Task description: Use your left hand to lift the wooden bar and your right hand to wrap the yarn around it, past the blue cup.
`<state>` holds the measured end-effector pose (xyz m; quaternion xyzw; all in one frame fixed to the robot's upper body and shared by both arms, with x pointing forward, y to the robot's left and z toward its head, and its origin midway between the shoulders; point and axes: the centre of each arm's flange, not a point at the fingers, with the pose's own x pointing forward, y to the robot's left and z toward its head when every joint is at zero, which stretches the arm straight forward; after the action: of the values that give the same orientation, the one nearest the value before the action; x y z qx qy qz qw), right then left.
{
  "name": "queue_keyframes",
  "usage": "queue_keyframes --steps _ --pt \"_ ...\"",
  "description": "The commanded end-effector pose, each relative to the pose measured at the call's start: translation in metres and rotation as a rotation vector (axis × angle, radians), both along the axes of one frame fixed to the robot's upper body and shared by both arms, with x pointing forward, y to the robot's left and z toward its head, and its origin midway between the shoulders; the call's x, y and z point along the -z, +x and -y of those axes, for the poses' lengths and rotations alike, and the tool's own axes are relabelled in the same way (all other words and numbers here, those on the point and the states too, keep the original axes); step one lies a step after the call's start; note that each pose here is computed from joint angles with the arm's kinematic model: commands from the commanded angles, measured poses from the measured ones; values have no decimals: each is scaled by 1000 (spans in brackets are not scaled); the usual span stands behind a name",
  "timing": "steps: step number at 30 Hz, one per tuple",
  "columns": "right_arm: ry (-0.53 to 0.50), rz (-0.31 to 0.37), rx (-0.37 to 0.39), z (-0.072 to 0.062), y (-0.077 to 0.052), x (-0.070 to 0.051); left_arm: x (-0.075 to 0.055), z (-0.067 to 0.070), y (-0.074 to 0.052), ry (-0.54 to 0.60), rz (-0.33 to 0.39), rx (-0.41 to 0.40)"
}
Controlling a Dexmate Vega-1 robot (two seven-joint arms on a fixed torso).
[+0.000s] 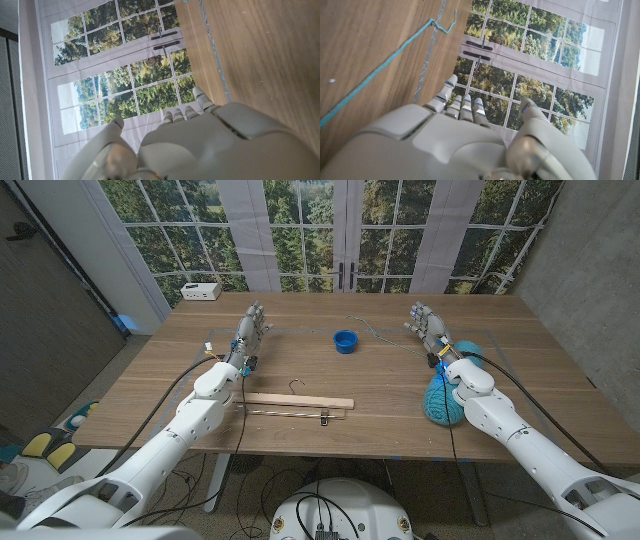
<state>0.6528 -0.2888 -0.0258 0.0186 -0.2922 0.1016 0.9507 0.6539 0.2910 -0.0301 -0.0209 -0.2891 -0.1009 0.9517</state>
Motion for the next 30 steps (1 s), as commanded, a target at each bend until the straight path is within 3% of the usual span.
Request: queue_keyframes --steps 1,11,30 --pt "-16 8 3 -2 -1 -6 1 -1 2 -4 -1 1" --pt "-87 33 33 -4 -9 -18 0 0 5 -1 -3 6" --pt "-346 46 238 -9 -50 -42 -5 1 11 21 -9 35"
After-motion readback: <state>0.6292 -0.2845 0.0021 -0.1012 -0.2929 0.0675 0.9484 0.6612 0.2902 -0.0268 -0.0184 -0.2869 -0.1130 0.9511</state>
